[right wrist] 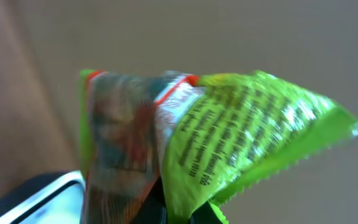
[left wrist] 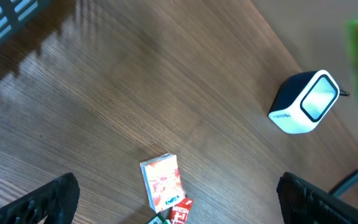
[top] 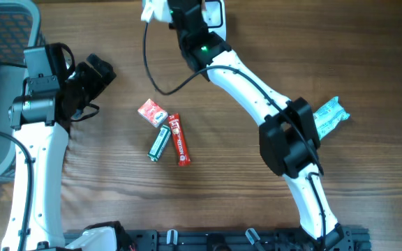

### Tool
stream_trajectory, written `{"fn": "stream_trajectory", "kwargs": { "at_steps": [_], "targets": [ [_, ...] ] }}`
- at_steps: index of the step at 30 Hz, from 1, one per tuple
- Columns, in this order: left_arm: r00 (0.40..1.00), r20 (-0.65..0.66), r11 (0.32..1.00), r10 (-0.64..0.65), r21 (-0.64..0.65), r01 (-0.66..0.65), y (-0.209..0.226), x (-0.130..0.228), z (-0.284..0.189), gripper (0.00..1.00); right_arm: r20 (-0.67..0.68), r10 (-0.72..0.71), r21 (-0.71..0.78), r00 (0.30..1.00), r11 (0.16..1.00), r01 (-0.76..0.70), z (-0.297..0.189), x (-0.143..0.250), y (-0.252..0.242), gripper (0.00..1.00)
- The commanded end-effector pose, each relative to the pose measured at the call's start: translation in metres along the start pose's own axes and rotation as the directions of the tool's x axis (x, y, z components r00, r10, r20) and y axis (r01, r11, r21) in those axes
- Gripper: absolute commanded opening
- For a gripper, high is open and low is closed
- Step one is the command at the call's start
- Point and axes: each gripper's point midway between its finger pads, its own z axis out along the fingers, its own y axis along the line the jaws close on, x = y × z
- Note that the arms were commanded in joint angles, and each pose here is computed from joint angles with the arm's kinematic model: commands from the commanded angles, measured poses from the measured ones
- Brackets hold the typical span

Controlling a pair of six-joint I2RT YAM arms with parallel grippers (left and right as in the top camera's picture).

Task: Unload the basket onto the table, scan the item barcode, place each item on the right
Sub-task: 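Raise the green bag with the right gripper to the white scanner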

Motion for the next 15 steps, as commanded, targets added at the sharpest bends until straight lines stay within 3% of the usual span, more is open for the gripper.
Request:
{"fn": "stream_trajectory", "kwargs": {
  "at_steps": [1,8,15],
  "targets": [
    [1.0,0.017,1.0,0.008,0.0,-0.008,0.0,-0.003,-0.004,1.0,-0.034,0.036,0.117,0.999,0.993,-0.032,0.023,0.029,-0.014,0.04],
    [1.0,0.017,1.0,0.008,0.0,-0.008,0.0,-0.003,-0.004,1.0,-0.043,0.068,0.152,0.997,0.986,-0.061,0.052,0.061,0.02,0.04],
    [1.0,0.017,1.0,0.008,0.0,-0.008,0.0,-0.003,-0.004,1.0,0.041,0.204,0.101,0.978,0.973,-0.208,0.058,0.055,0.037,0.04]
  ]
}}
